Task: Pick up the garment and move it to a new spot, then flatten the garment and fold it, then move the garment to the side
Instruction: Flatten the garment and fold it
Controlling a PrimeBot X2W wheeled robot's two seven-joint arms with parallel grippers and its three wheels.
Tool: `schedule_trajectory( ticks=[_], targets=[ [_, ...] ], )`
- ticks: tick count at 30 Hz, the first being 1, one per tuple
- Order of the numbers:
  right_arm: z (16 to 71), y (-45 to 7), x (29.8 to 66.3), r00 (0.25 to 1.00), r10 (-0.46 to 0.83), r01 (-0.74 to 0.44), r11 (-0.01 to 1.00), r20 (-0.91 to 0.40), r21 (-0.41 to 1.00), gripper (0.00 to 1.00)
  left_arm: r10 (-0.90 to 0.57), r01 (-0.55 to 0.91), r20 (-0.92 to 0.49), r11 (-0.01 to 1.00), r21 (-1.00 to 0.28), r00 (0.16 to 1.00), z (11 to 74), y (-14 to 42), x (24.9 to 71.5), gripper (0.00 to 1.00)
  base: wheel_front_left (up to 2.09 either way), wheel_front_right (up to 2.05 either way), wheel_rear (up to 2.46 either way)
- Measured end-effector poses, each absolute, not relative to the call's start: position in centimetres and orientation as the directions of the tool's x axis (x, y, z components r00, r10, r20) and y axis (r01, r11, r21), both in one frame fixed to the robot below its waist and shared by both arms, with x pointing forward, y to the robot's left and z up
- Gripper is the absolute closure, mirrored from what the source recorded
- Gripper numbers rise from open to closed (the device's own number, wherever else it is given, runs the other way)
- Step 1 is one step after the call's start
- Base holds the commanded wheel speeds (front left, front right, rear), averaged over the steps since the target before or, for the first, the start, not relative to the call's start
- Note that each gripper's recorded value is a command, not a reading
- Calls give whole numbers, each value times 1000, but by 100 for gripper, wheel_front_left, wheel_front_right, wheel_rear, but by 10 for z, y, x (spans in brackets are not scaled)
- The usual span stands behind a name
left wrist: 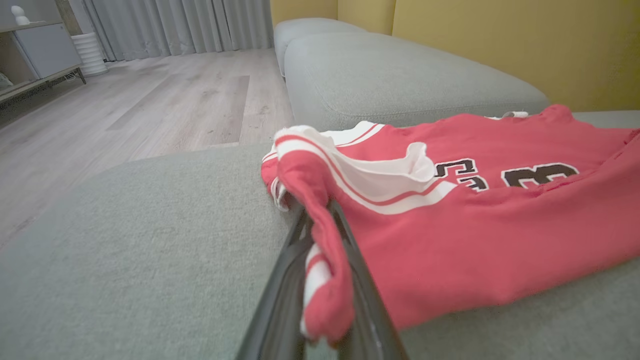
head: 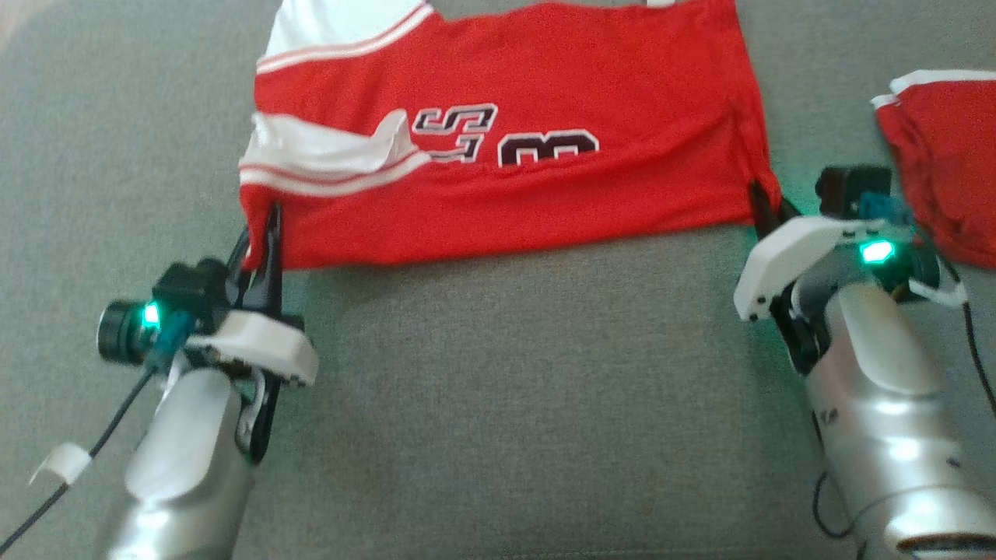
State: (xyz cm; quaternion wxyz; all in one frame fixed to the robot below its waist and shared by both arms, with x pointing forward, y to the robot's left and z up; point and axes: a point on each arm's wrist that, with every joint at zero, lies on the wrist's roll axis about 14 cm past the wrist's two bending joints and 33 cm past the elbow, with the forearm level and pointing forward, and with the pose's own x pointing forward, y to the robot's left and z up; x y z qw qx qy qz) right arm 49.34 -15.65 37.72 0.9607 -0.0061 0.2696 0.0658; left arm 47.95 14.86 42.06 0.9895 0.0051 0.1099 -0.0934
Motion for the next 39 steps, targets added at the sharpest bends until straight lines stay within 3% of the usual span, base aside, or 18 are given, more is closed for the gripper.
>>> schedule_trajectory(
  ticks=[15,27,28,29,30,31,35,39],
  targets=[
    [386,-191,405,844,38,-14,999,-534,49,100,-221,236,-387,972,-8,895,394,148,386,100,0,0,0],
    [393,-197,362,836,31,31,994,-548,103,100,-247,274,-435,962,0,866,399,141,356,100,0,0,0],
    [397,-197,363,844,30,31,994,-536,104,86,-249,277,-438,961,-1,864,399,140,356,100,0,0,0],
    [401,-198,365,852,29,29,994,-523,103,5,-251,279,-438,960,-1,863,400,139,356,68,0,0,0],
    [405,-198,367,860,29,28,994,-510,105,0,-252,280,-439,960,-1,862,400,139,357,39,0,0,0],
    [409,-198,369,869,30,29,993,-493,111,0,-247,275,-436,962,1,865,401,139,357,0,0,0,0],
    [425,-200,375,909,21,38,990,-416,133,0,-219,237,-398,972,-4,891,410,142,363,0,0,0,0],
    [448,-190,384,954,48,6,984,-297,176,0,-182,186,-266,982,-9,947,436,149,377,0,0,0,0]
  ],
)
